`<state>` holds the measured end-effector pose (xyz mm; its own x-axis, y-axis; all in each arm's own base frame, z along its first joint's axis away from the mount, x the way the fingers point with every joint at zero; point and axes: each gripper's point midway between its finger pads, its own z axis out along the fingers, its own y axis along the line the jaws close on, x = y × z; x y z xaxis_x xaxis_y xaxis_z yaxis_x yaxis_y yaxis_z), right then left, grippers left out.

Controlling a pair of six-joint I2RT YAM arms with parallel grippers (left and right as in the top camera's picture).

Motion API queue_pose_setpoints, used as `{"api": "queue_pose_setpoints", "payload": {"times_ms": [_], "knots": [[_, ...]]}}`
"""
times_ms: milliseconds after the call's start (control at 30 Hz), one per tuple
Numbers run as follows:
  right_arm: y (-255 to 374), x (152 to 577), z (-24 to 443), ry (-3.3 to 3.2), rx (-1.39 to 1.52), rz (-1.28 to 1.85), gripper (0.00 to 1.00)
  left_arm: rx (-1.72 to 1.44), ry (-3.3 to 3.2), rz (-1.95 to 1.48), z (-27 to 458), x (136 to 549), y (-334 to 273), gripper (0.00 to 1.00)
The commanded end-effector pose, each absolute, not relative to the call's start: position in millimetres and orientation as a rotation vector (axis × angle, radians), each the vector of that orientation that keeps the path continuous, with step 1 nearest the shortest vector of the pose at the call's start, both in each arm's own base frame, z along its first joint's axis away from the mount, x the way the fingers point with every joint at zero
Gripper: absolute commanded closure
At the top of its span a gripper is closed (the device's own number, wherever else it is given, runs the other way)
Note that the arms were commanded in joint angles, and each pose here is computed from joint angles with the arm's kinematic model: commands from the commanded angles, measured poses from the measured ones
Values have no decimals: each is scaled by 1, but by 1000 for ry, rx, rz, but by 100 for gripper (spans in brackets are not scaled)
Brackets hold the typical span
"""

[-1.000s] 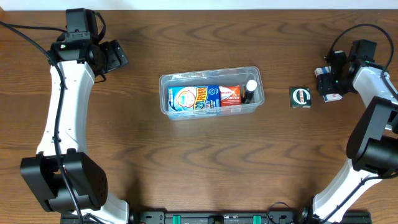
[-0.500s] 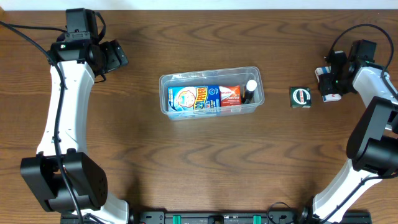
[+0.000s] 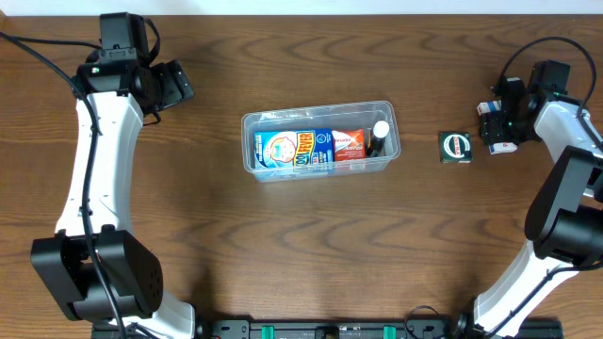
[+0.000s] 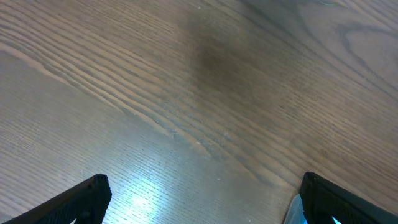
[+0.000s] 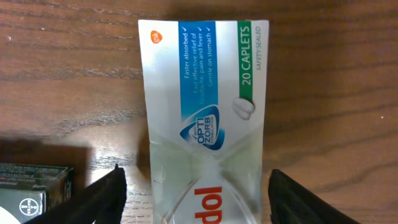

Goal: Pack container
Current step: 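Lower the right gripper onto the white Panadol box and grasp it, then lift the white box and carry it over the container's left end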

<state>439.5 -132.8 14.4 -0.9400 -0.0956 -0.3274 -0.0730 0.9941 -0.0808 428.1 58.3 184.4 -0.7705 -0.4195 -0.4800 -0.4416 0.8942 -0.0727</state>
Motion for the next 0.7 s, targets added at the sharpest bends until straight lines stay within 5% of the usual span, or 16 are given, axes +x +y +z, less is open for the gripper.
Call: {"api": "queue_pose_setpoints", "payload": {"times_ms": [0,467,667], "knots": [[-132,437,9,2810,-113,-85,32,-631,2561,67,184,429,60,2],[-131,438,11,2808,-105,-82,61,-631,2561,67,184,429,60,2],[-123,452,50,2741,-92,-82,60,-631,2561,67,184,429,60,2]]}}
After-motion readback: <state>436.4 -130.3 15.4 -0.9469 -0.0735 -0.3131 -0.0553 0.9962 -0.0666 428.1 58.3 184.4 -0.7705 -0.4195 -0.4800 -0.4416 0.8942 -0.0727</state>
